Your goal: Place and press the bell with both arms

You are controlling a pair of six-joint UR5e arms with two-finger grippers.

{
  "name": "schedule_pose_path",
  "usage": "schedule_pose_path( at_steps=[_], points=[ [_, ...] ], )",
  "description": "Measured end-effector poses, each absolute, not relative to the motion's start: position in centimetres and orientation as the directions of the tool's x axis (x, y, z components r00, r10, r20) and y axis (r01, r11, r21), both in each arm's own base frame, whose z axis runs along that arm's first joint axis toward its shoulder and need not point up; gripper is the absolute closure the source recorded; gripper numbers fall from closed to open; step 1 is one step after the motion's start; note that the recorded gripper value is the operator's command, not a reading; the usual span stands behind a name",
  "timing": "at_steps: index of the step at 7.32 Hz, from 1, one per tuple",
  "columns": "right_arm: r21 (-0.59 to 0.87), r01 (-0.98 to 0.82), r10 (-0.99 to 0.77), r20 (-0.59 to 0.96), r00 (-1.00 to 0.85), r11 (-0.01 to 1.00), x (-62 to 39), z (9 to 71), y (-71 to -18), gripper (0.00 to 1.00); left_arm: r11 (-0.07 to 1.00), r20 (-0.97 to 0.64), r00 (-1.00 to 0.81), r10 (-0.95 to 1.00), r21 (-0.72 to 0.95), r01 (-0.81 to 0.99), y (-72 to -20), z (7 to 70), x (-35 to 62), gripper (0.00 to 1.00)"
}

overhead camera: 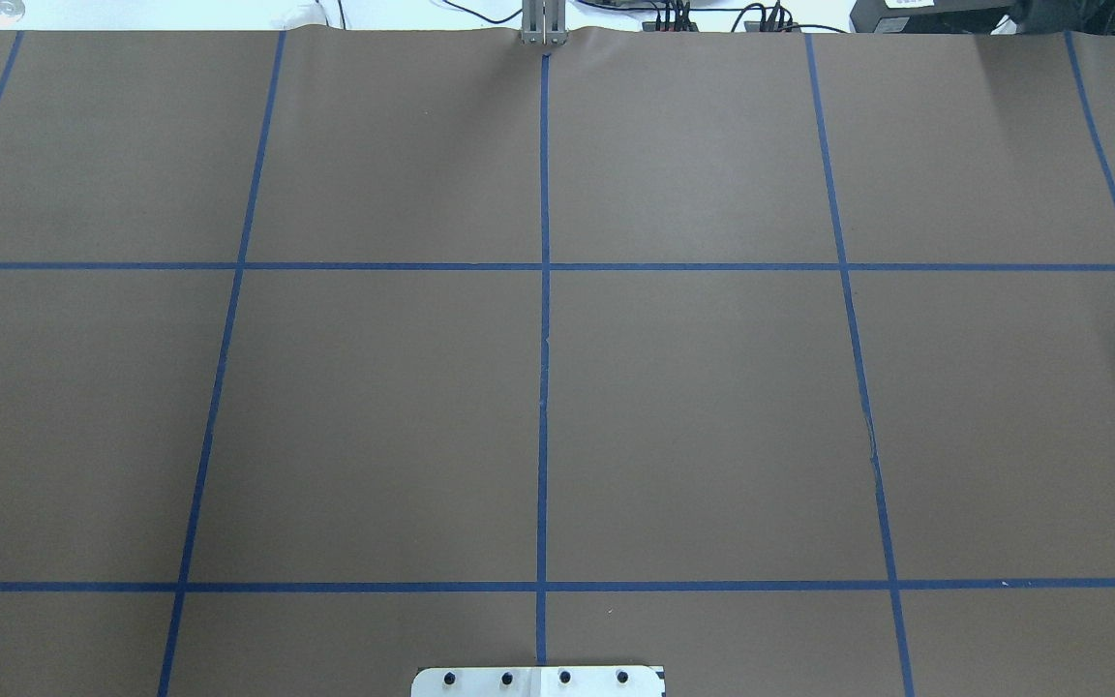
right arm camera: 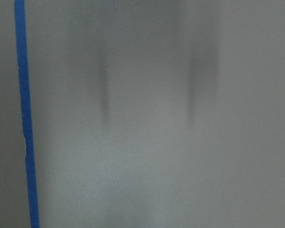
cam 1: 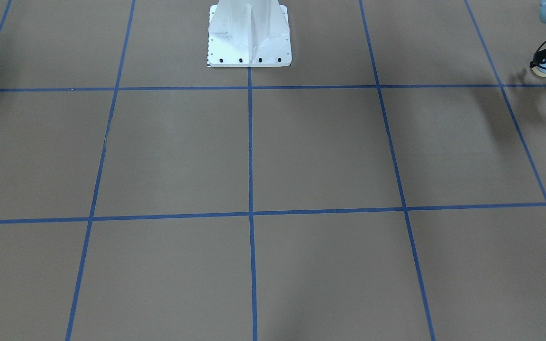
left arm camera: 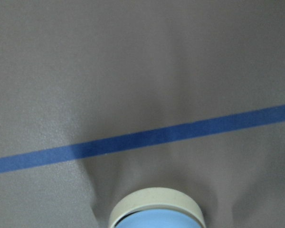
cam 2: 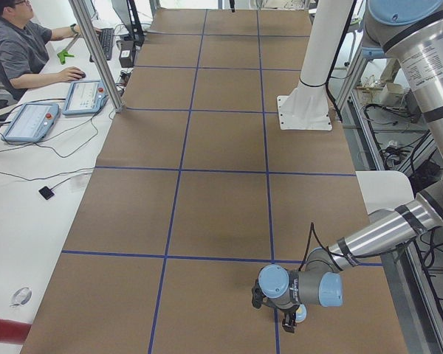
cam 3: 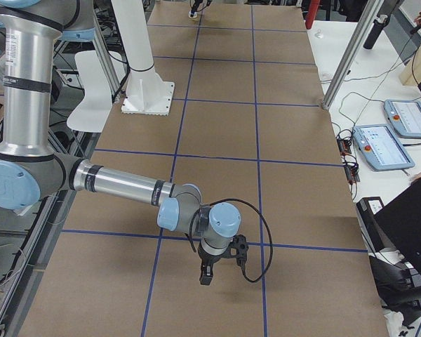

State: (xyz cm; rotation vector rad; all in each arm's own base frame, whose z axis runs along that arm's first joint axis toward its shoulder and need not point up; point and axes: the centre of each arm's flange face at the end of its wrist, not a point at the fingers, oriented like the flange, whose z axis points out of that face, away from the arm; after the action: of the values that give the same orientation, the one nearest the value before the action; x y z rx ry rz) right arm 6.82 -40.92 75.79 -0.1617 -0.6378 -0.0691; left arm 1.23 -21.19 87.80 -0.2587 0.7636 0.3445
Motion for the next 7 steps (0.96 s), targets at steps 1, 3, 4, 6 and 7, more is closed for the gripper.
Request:
schedule_pose_path(
  at_steps=[1,3,4,6,7],
  points=[
    [-0.129,0.114,-0.014,0.598,0.802,0.985,6.82,75.8,-40.91,0.0,0.912,-0.709,0.673,0.211,-0.104,-0.396,-21.23,87.88,1.25,0.08],
    [-0.13,0.114,-0.014,0.598,0.802,0.985,6.82,75.79,-40.91,0.0,0.911,-0.707,0.674,0.212,-0.107,-0.399,-21.14,88.05,1.26,0.09],
    [-0.13,0.113,-0.013,0.598,0.802,0.985,6.82,75.79,-40.91,0.0,0.91,-0.707,0.675,0.212,-0.108,-0.4,-21.11,88.09,1.27,0.09],
    [-0.128,0.113,-0.014,0.598,0.801,0.985,6.81,75.71,-40.98,0.0,0.909,-0.707,0.675,0.212,-0.112,-0.402,-20.99,88.19,1.27,0.17],
    [-0.127,0.113,-0.014,0.598,0.801,0.985,6.81,75.69,-41.0,0.0,0.908,-0.707,0.675,0.211,-0.113,-0.403,-20.9,88.27,1.26,0.41]
  ],
)
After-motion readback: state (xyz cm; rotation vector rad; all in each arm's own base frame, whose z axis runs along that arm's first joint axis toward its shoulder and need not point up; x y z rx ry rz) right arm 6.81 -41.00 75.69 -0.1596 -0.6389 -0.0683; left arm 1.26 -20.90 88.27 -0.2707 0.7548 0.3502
